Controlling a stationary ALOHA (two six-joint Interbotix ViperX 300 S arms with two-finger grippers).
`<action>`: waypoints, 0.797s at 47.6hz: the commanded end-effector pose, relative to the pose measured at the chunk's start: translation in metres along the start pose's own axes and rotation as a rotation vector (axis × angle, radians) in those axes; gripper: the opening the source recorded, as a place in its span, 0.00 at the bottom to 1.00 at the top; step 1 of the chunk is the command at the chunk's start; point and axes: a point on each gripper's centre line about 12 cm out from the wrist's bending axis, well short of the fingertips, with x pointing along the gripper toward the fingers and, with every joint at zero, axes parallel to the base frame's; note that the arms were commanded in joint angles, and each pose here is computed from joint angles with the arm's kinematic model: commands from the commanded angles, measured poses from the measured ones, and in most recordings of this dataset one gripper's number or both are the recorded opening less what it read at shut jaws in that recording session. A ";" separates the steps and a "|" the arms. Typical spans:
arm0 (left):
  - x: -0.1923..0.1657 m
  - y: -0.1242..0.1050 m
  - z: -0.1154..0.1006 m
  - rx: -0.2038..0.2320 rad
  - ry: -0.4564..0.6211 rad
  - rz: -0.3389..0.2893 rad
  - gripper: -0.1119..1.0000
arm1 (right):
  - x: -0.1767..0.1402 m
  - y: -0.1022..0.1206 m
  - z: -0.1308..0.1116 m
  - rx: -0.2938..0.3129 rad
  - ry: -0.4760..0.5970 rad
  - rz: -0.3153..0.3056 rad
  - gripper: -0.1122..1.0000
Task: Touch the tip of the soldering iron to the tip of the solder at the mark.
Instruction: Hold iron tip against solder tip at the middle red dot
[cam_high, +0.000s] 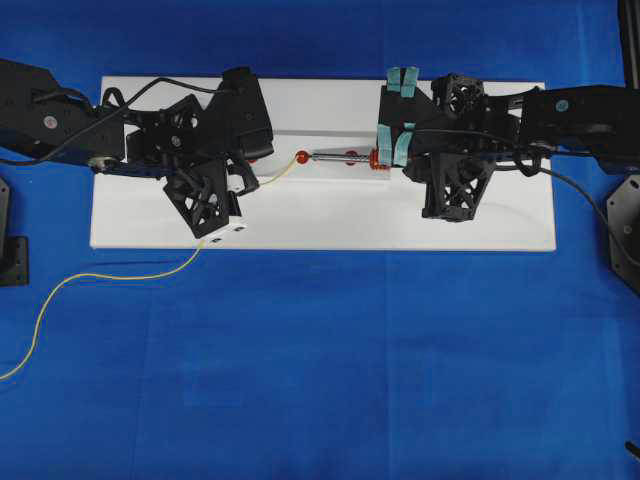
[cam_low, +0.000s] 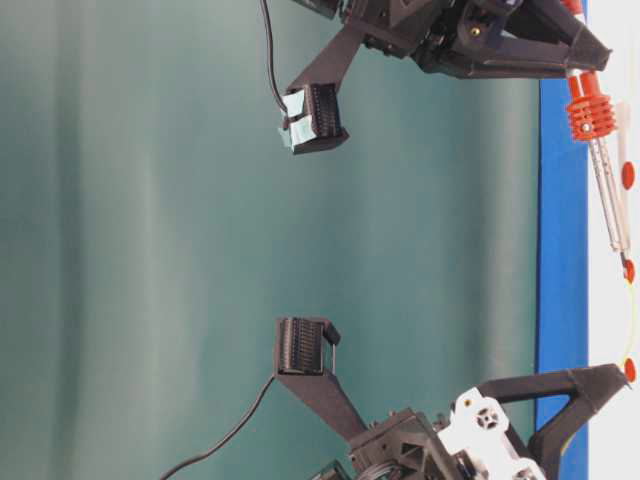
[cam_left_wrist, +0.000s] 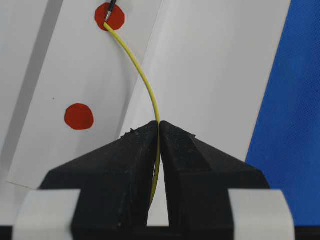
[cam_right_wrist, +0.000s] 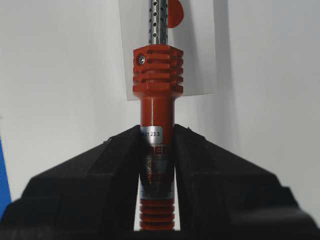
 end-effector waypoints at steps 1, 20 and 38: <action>-0.004 -0.003 0.011 0.004 -0.036 -0.008 0.13 | -0.007 0.001 0.011 -0.002 -0.038 0.002 0.16; -0.007 -0.003 0.011 0.006 -0.039 -0.008 0.13 | -0.006 0.001 0.011 -0.002 -0.037 0.002 0.16; -0.053 -0.002 0.010 0.001 -0.113 -0.023 0.13 | -0.007 0.001 0.009 -0.002 -0.037 0.002 0.16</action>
